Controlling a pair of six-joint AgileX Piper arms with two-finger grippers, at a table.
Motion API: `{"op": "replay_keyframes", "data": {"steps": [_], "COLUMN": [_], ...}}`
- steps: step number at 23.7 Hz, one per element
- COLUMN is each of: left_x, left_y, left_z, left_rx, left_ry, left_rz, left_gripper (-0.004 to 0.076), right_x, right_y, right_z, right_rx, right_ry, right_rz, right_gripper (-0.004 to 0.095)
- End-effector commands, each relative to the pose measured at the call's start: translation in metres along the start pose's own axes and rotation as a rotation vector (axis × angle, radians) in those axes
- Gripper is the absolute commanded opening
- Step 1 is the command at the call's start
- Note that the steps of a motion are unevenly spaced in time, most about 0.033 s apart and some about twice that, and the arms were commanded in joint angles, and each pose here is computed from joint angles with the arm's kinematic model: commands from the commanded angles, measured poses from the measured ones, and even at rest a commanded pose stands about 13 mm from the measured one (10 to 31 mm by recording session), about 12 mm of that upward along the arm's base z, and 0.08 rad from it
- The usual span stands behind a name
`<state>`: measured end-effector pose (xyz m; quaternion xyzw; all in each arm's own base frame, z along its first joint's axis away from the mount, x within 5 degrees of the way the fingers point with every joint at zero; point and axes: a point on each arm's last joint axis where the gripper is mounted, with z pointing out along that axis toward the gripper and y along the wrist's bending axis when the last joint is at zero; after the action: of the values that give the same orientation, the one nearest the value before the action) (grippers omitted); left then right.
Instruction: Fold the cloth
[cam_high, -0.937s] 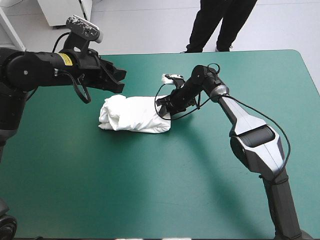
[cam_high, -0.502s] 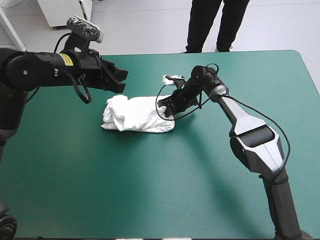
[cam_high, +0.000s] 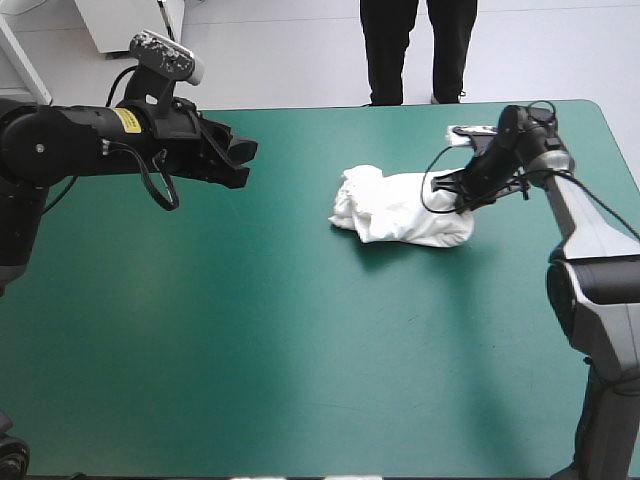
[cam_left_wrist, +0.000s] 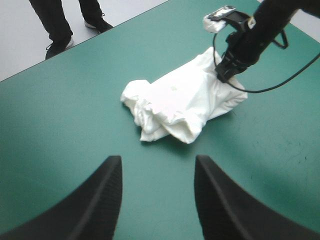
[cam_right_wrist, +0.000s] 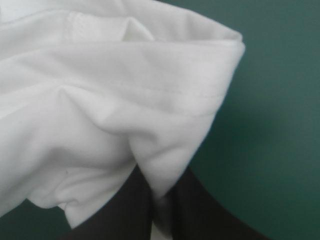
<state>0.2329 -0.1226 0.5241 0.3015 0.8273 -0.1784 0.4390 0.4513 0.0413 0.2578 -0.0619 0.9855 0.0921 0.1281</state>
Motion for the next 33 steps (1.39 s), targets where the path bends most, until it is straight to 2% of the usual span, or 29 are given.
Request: {"op": "replay_keyframes", "data": {"steps": [1, 13, 18, 21, 24, 27, 33], "left_x": [-0.001, -0.002, -0.002, -0.002, -0.001, -0.001, -0.001], "left_y": [-0.009, -0.014, -0.014, -0.015, -0.016, -0.017, -0.019], "left_z": [-0.023, -0.024, -0.025, -0.028, -0.034, -0.037, -0.043], "left_rx": [0.022, 0.063, 0.063, 0.063, 0.059, 0.058, 0.056], "left_ry": [-0.037, -0.049, -0.051, -0.057, -0.069, -0.075, -0.088], "left_rz": [0.004, 0.005, 0.014, 0.016, 0.02, 0.022, 0.027], "left_gripper": [0.0337, 0.0337, 0.0337, 0.0337, 0.0337, 0.0337, 0.0337], "right_x": [0.021, 0.097, 0.106, 0.109, 0.112, 0.111, 0.114], "right_y": [-0.037, -0.152, -0.162, -0.166, -0.171, -0.17, -0.171], "right_z": [-0.053, -0.105, -0.106, -0.106, -0.108, -0.111, -0.118], "right_rx": [0.061, 0.176, 0.187, 0.227, 0.157, 0.069, 0.08], "right_ry": [-0.05, -0.063, -0.058, -0.035, -0.065, -0.109, -0.126], "right_rz": [0.073, 0.401, 0.417, 0.417, 0.465, 0.465, 0.478], "right_gripper": [-0.0011, -0.001, -0.001, -0.0011, -0.0004, 0.0107, 0.0382]}}
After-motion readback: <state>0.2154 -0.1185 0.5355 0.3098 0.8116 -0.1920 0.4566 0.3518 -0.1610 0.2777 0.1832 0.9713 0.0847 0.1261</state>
